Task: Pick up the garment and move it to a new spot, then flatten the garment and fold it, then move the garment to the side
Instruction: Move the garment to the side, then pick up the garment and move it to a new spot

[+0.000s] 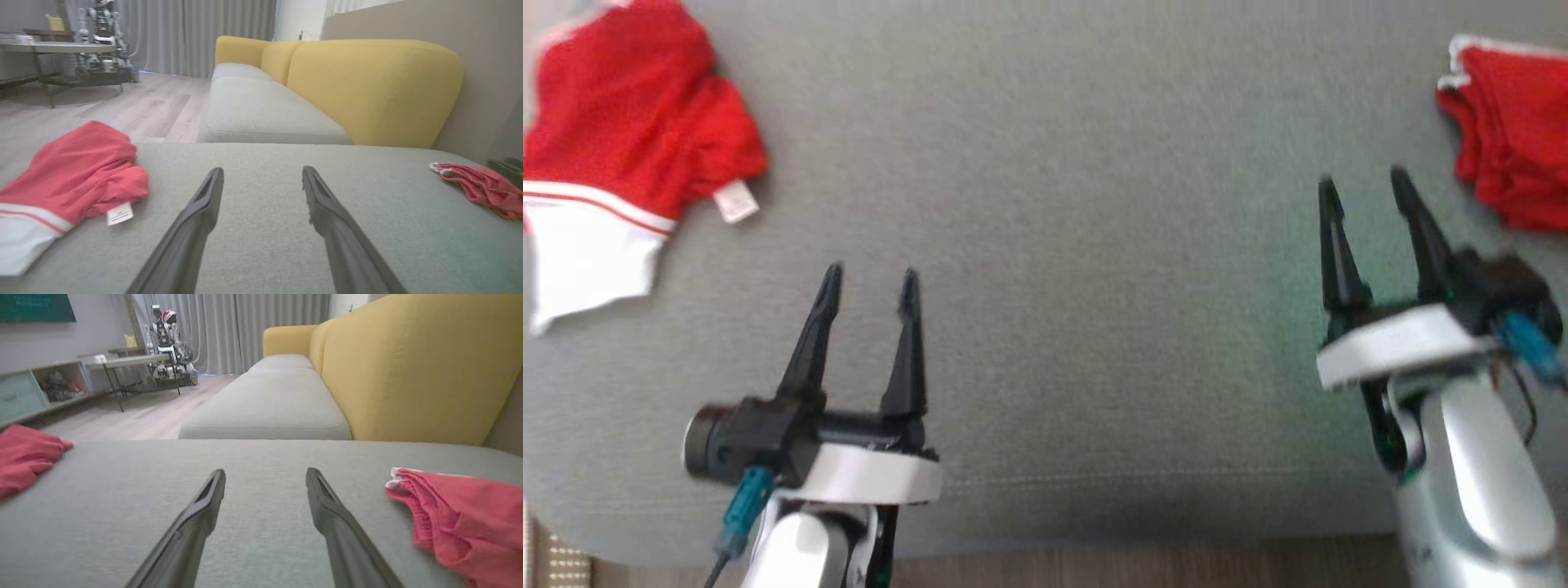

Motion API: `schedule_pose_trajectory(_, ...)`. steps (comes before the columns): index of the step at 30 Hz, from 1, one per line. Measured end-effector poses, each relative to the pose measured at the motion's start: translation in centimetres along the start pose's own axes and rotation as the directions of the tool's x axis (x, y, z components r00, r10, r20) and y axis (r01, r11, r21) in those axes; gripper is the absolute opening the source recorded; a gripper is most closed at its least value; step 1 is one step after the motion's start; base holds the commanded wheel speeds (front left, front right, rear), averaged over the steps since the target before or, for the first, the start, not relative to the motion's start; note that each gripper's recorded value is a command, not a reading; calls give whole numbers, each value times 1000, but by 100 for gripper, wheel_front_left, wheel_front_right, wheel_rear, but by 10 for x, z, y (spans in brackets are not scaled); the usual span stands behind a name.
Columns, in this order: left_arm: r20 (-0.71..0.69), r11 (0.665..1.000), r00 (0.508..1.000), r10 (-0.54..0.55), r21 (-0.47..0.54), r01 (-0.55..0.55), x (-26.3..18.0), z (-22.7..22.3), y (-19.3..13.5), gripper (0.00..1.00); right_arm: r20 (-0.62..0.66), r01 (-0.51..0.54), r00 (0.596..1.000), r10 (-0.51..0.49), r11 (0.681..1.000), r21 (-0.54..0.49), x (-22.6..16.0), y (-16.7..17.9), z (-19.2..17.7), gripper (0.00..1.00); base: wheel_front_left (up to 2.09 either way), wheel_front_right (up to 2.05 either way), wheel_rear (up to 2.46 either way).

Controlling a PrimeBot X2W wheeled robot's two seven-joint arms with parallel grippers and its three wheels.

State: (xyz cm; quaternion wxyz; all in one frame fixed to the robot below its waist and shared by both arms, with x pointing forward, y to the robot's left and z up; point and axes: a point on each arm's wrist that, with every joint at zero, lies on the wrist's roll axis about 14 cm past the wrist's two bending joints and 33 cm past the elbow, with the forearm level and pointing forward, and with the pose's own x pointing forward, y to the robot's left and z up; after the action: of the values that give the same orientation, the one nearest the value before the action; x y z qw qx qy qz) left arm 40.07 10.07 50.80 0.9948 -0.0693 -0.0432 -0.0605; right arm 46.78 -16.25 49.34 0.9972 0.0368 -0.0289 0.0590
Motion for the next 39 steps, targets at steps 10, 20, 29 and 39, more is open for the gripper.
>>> schedule_pose_trajectory(10,27,998,998,59,29,-59,-48,20,19,100,62,-49,997,45,997,61,-60,27,25,100,0,0,0)
schedule_pose_trajectory(20,16,993,994,112,40,-113,-85,20,33,100,16,-37,999,36,997,70,-109,29,15,100,0,0,0)
schedule_pose_trajectory(29,38,995,995,88,38,-89,-90,27,25,100,34,-11,999,8,997,82,-126,24,21,100,0,0,0)
schedule_pose_trajectory(39,42,995,995,86,49,-88,-92,27,24,100,46,-11,999,7,997,80,-127,24,25,100,0,0,0)
